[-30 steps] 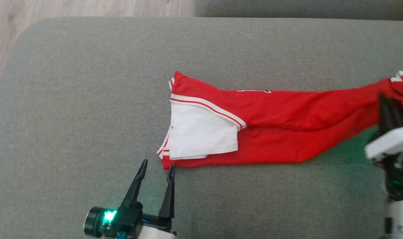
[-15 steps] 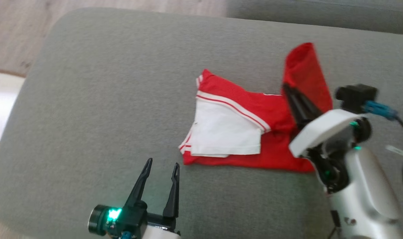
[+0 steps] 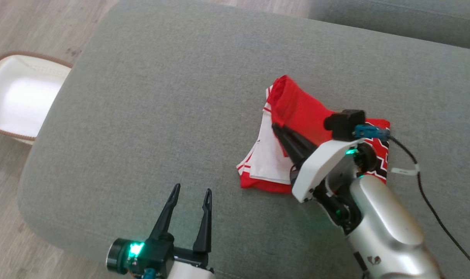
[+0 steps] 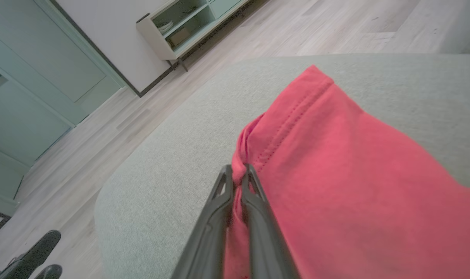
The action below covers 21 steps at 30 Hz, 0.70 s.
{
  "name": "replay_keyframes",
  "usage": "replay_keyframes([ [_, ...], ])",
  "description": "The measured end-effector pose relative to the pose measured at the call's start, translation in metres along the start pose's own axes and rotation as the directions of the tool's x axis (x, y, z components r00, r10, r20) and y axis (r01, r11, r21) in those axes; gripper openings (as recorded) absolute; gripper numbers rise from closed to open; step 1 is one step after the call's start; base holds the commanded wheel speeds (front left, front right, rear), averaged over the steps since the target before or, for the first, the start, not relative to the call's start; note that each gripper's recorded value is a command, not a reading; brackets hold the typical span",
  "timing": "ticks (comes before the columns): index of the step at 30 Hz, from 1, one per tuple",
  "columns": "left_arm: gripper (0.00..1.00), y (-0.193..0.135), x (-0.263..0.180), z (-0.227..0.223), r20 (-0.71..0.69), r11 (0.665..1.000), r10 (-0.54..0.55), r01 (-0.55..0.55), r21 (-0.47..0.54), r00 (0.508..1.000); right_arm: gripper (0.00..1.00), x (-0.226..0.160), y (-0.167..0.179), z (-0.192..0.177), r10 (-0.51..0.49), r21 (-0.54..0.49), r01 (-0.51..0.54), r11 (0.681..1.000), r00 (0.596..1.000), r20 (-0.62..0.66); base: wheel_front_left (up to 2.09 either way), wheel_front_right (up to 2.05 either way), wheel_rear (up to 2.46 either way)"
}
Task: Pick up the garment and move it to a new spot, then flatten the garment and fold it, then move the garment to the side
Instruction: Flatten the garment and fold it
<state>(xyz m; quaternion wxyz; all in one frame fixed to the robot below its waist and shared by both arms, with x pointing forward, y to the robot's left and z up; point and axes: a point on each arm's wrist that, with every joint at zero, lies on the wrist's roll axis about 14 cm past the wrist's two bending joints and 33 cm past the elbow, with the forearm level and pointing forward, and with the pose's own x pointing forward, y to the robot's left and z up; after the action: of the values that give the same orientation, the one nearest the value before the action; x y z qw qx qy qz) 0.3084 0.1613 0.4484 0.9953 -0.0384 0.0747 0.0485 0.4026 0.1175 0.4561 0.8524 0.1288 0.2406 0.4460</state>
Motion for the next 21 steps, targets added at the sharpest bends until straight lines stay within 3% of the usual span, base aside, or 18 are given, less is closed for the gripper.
replay_keyframes([
  [4,1.0,0.001,-0.001,-0.001,-0.004,1.0,0.008,-0.008,-0.002,1.0,0.0,0.007,0.007,-0.015,0.028,0.004,-0.028,1.0,0.999,-0.043,0.0,0.0,0.0],
  [5,1.0,0.002,-0.001,-0.002,-0.006,1.0,0.011,-0.011,-0.002,1.0,0.19,0.009,0.008,-0.018,0.031,0.002,-0.031,1.0,0.998,-0.051,0.0,0.0,0.0],
  [6,1.0,0.002,-0.001,-0.002,-0.007,1.0,0.013,-0.013,-0.003,1.0,0.74,0.01,0.009,-0.019,0.037,0.007,-0.037,0.999,0.998,-0.052,0.0,0.0,0.0],
  [7,1.0,0.002,-0.001,-0.002,-0.007,1.0,0.012,-0.012,-0.004,1.0,1.0,0.011,0.011,-0.019,0.045,0.014,-0.044,0.999,0.998,-0.05,0.0,0.0,0.0],
  [13,1.0,0.002,0.001,0.0,0.003,1.0,0.005,-0.005,-0.001,1.0,1.0,0.004,0.011,-0.003,0.033,0.009,-0.034,0.999,0.999,0.039,0.0,0.0,0.0],
  [17,1.0,-0.004,-0.001,0.001,0.011,1.0,-0.019,0.019,-0.005,1.0,1.0,-0.023,-0.029,0.025,-0.09,-0.043,0.099,0.994,0.979,0.182,0.0,0.0,0.0],
  [21,1.0,-0.006,-0.004,0.006,0.033,0.999,-0.033,0.034,-0.007,0.999,1.0,-0.074,-0.074,0.036,-0.237,-0.048,0.266,0.963,0.916,0.324,0.0,0.0,0.0],
])
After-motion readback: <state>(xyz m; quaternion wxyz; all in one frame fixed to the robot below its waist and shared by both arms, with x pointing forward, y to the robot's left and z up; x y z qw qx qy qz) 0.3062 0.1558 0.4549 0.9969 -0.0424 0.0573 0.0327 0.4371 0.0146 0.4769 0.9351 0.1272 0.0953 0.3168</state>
